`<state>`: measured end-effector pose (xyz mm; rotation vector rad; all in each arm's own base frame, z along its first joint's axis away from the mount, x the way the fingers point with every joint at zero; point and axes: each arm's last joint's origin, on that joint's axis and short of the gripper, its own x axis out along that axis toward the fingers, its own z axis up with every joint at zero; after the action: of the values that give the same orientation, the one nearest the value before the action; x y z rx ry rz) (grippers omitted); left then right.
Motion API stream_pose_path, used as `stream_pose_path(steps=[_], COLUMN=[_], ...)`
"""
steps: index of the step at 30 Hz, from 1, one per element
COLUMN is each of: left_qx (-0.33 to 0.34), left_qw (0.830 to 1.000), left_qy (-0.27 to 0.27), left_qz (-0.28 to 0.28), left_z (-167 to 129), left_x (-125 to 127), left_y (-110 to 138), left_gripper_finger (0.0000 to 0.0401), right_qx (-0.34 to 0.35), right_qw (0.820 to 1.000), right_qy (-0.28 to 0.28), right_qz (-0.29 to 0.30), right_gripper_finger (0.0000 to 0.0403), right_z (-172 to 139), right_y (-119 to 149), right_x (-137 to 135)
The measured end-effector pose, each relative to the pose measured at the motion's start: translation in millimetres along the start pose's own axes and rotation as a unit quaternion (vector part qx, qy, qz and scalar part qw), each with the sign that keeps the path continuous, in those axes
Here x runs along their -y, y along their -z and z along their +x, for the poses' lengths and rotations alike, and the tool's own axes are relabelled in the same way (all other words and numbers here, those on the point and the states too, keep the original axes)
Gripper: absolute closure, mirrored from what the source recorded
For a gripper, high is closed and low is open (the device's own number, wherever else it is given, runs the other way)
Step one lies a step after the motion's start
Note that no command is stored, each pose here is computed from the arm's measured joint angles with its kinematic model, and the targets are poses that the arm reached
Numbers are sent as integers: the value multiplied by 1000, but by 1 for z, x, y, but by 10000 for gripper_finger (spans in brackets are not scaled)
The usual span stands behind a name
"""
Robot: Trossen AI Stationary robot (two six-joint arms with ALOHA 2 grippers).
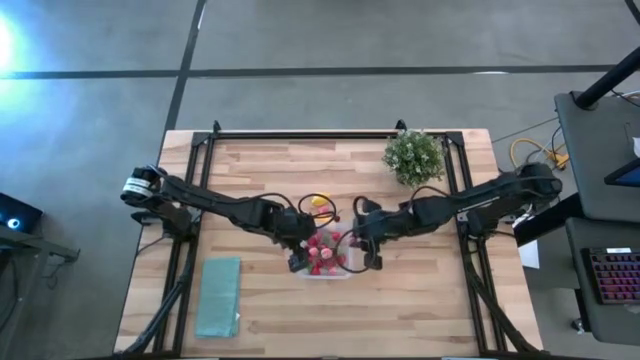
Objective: Pick and placing Produce into tupperware
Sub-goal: Put the pink peach into the transparent bin, then put the yellow lemon into the transparent bin
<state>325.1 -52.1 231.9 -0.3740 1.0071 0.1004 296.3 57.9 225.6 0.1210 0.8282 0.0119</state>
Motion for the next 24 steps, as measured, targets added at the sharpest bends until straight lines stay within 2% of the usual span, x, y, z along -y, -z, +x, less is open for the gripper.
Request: stream_pose_path(steps=[6,13,19,24], left_qx=[33,69,102,102], left_qw=[999,995,990,986], left_qy=[-5,-70,-90,-121], left_qz=[-2,-13,-22,-61], left_z=[-24,-64,-83,-78], left_x=[1,-7,-16,-43], left_y=[-1,6,4,-4], left_gripper_finger=[144,144,144,144], right_qx=[-8,-15,-18,-11], right_qw=[1000,1000,998,990], right_qy=[-13,-6,53,138], right_qz=[-3,-12,-12,14], right_gripper_finger=[293,221,168,152], right_z=[25,40,22,-10], right_y=[-12,-34,-47,-52], right_x=[-6,-13,-10,-3])
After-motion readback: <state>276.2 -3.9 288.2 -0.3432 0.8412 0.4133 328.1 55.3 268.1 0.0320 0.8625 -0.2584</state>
